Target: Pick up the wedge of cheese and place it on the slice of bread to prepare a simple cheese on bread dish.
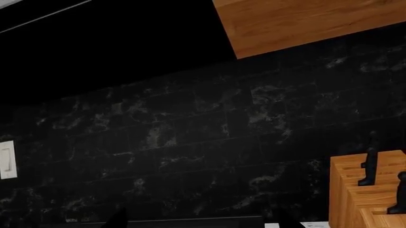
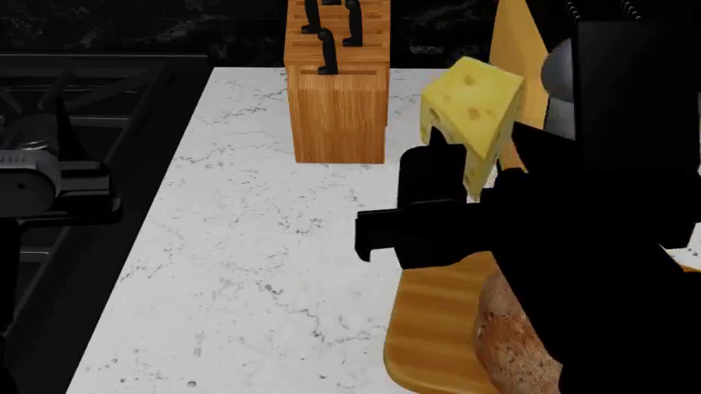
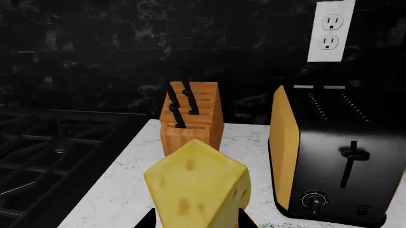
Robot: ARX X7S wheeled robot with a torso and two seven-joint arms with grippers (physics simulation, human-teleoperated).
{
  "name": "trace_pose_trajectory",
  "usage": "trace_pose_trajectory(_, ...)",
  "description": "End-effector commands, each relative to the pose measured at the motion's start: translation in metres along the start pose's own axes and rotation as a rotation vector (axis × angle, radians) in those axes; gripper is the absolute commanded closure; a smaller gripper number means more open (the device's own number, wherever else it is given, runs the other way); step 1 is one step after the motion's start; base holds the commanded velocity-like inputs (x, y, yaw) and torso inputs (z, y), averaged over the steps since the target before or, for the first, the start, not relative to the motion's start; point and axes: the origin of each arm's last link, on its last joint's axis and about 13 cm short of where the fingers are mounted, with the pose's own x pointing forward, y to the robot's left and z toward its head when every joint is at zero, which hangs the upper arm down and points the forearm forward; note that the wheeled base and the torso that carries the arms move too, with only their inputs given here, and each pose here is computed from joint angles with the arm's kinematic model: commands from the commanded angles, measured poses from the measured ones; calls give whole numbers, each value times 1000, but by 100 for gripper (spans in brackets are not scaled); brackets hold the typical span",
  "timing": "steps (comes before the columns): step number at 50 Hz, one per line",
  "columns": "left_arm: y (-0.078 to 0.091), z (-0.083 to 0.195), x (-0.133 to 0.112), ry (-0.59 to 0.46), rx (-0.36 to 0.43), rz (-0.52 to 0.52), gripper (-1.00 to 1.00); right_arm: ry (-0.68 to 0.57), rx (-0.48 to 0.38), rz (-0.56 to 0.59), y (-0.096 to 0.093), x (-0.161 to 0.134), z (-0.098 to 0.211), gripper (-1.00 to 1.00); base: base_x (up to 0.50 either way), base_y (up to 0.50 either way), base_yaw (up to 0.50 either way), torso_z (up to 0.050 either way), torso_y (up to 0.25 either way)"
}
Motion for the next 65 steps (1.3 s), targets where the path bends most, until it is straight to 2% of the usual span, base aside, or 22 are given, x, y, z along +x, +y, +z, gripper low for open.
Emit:
trace_pose_trajectory(1,0,0,0,0,2,0,-100,-49,34,-58,-12,-13,15,100,0,0,0,0,0)
trace_pose_trajectory(22,0,0,0,2,3,-4,-100,-50,74,-133,-25,-27,16,100,0,0,0,0,0)
trace_pose_trajectory(24,0,0,0,5,3,-4,-100,-14,118,-162,-37,-28,13,100,0,0,0,0,0)
trace_pose_trajectory(35,0,0,0,3,1,-7,-100,18,146,-199,-47,-29,8,100,0,0,0,0,0)
trace_pose_trajectory(44,0,0,0,3,1,-6,-100,101,166,-182,-54,-16,-6,100,0,0,0,0,0)
trace_pose_trajectory(65,0,0,0,4,3,0,-100,181,172,-186,-61,-9,-10,100,0,0,0,0,0)
